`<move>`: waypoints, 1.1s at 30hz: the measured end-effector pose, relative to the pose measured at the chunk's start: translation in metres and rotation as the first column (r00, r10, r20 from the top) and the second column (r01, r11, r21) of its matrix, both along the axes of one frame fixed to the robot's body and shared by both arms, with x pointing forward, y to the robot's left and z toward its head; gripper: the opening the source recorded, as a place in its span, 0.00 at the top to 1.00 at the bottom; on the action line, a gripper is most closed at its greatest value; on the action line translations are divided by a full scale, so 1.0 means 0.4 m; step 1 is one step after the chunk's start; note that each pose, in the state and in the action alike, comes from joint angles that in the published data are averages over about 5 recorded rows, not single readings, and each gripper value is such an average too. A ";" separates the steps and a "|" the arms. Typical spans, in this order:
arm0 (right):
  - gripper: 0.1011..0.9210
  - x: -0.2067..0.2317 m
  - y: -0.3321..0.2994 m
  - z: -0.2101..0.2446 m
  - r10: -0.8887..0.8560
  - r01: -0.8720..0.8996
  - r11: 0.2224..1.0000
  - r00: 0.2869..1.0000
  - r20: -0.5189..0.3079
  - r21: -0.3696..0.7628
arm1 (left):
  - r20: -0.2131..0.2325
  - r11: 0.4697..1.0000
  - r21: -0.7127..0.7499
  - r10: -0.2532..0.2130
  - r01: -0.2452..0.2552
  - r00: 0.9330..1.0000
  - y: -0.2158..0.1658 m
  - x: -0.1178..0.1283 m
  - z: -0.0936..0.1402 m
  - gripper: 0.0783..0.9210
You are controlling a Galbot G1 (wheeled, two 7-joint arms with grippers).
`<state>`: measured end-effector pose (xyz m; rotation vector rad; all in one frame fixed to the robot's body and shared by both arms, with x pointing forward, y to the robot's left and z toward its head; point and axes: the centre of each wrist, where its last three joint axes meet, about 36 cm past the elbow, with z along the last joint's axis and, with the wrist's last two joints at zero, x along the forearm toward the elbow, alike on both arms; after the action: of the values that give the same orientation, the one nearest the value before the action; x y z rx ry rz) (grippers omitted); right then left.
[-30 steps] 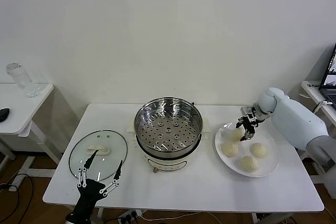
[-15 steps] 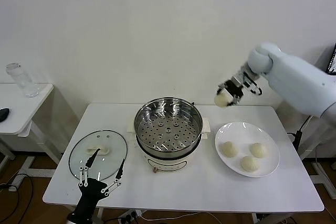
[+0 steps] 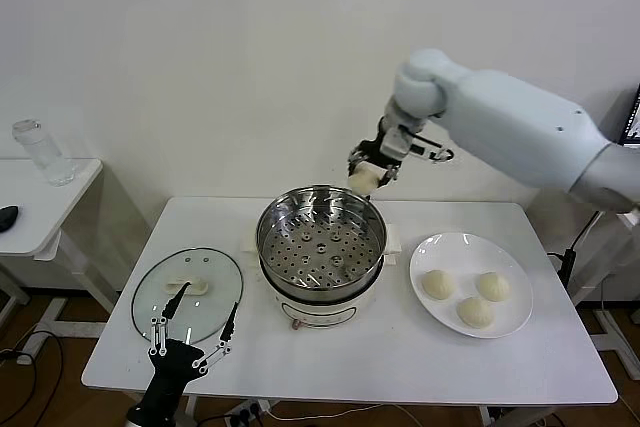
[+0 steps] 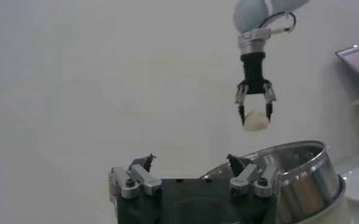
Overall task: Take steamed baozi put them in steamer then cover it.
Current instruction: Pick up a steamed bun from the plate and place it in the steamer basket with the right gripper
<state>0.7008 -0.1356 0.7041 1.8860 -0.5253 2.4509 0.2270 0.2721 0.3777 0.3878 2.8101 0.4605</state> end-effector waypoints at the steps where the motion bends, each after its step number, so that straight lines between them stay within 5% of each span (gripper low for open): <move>1: 0.28 -0.001 0.017 -0.013 0.016 -0.016 1.000 1.000 -0.001 -0.012 | 0.001 1.000 -0.001 0.000 0.000 1.000 0.000 0.000 0.000 0.12; 24: 0.27 0.009 0.232 -0.235 0.155 -0.157 0.983 0.988 -0.024 -0.096 | 0.021 1.000 0.005 0.010 -0.010 1.000 0.013 0.002 0.003 0.12; 33: 0.19 0.016 0.267 -0.281 0.156 -0.158 0.983 0.987 -0.031 -0.087 | 0.027 1.000 0.008 0.015 -0.015 1.000 0.019 0.003 0.003 0.12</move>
<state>0.7073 -0.0287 0.5917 1.9902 -0.2696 2.4942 0.2281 0.2797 0.3788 0.3592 2.7881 0.4765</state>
